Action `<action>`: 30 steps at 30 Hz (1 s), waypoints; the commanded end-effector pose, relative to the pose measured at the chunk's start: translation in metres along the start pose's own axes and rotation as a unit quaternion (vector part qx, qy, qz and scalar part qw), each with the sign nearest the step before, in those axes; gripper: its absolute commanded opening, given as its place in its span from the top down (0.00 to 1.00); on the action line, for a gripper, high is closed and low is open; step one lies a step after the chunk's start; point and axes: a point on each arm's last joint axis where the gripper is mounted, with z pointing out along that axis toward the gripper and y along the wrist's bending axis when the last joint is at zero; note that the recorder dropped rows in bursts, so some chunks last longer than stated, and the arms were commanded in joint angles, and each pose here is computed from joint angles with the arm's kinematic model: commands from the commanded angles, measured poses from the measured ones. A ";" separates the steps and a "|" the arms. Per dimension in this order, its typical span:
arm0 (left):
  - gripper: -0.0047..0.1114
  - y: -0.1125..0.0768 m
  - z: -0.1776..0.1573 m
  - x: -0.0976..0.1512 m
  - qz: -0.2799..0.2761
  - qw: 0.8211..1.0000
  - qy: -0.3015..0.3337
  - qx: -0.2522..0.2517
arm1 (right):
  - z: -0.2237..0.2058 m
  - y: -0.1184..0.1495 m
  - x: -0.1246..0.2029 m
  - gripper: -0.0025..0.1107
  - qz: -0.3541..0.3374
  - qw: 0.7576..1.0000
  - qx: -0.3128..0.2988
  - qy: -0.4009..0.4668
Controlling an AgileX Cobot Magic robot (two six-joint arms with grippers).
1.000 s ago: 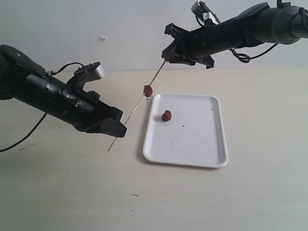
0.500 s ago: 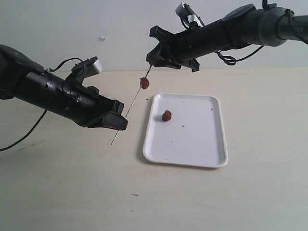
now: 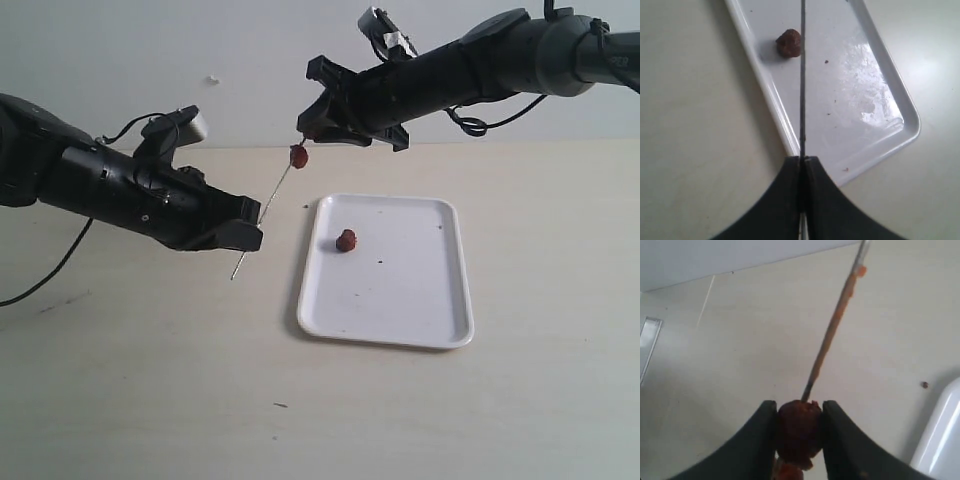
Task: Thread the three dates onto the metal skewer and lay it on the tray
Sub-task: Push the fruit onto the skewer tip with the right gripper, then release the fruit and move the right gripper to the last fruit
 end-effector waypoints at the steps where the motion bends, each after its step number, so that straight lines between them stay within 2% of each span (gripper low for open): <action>1: 0.96 0.004 0.001 -0.004 -0.015 0.999 -0.022 -0.020 | 0.001 0.002 0.002 0.61 -0.020 1.000 -0.002 0.008; 8: 0.96 0.006 0.000 -0.001 0.008 1.000 -0.007 -0.027 | -0.010 0.008 -0.005 0.45 -0.031 0.999 0.000 -0.010; 12: 0.96 0.007 -0.006 -0.002 0.036 0.999 0.000 -0.034 | -0.030 0.017 -0.013 0.44 -0.067 0.998 0.008 -0.016; 15: 0.96 0.010 -0.019 -0.003 0.038 0.999 0.008 -0.032 | -0.051 0.017 -0.019 0.44 -0.123 0.991 0.053 -0.013; 18: 0.96 0.017 -0.038 -0.005 0.027 0.999 0.014 -0.039 | -0.069 0.011 -0.022 0.44 -0.206 0.970 0.130 0.014; 21: 0.96 0.025 -0.055 -0.006 0.017 0.999 0.020 -0.036 | -0.075 0.000 -0.014 0.44 -0.279 0.937 0.189 0.087; 26: 0.96 0.033 -0.066 -0.006 0.004 0.999 0.021 -0.031 | -0.051 0.000 0.009 0.44 -0.358 0.901 0.162 0.183; 30: 0.96 0.035 -0.067 -0.003 0.018 0.999 0.035 -0.035 | -0.022 0.010 0.026 0.44 -0.403 0.880 0.142 0.210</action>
